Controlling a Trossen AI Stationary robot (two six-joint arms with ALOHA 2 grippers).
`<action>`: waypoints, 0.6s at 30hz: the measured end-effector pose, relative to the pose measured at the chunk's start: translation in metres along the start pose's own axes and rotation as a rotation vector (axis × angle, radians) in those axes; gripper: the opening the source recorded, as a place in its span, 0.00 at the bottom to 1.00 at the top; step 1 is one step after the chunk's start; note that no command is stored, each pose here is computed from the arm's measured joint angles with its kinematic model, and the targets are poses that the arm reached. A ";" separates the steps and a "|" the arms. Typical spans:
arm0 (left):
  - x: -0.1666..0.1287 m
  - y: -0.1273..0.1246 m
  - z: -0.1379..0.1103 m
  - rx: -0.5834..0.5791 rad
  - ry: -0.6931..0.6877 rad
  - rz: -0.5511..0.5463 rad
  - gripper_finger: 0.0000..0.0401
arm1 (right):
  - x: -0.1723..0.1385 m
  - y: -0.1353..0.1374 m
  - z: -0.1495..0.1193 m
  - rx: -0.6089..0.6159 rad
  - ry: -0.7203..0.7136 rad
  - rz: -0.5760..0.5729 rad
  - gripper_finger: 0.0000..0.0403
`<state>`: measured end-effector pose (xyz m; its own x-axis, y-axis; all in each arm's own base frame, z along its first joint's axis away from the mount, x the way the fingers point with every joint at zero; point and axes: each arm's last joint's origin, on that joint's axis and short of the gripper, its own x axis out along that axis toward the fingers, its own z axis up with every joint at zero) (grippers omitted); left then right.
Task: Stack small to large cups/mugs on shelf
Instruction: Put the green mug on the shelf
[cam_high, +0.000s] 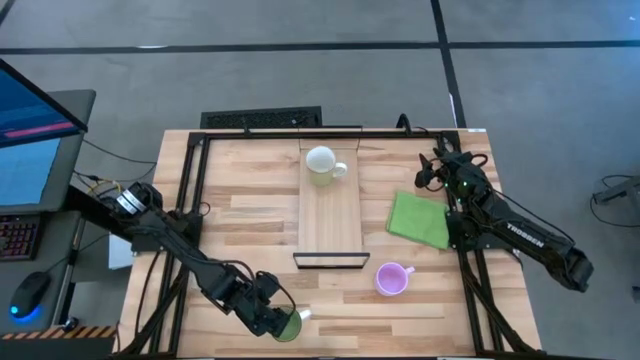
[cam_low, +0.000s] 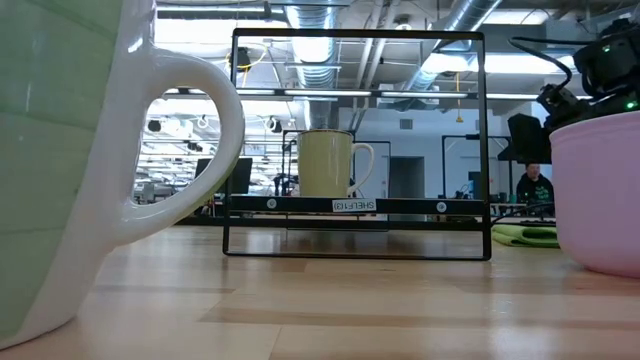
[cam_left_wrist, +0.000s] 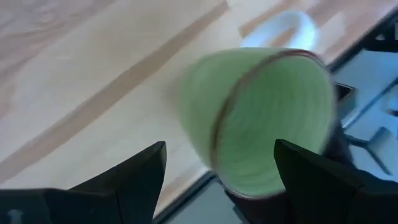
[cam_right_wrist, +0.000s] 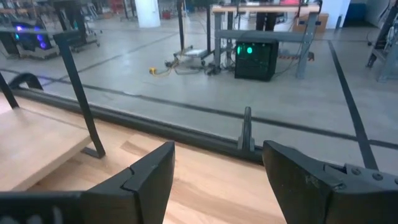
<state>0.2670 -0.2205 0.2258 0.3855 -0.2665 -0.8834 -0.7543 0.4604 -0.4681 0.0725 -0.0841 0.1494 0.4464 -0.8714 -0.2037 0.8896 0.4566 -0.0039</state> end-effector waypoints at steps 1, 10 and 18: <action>0.001 0.001 0.000 -0.003 -0.001 0.015 0.72 | 0.000 0.000 0.000 0.000 0.000 0.001 0.66; 0.013 0.008 0.001 -0.042 0.042 0.105 0.72 | 0.001 0.000 -0.001 0.002 0.018 -0.001 0.66; 0.014 0.004 0.001 0.011 0.070 0.073 0.72 | 0.001 0.000 -0.002 0.003 0.019 -0.001 0.66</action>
<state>0.2696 -0.2215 0.2114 0.2917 -0.2905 -0.9113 -0.7730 0.4895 -0.4035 0.0732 -0.0847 0.1476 0.4441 -0.8681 -0.2218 0.8901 0.4557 -0.0015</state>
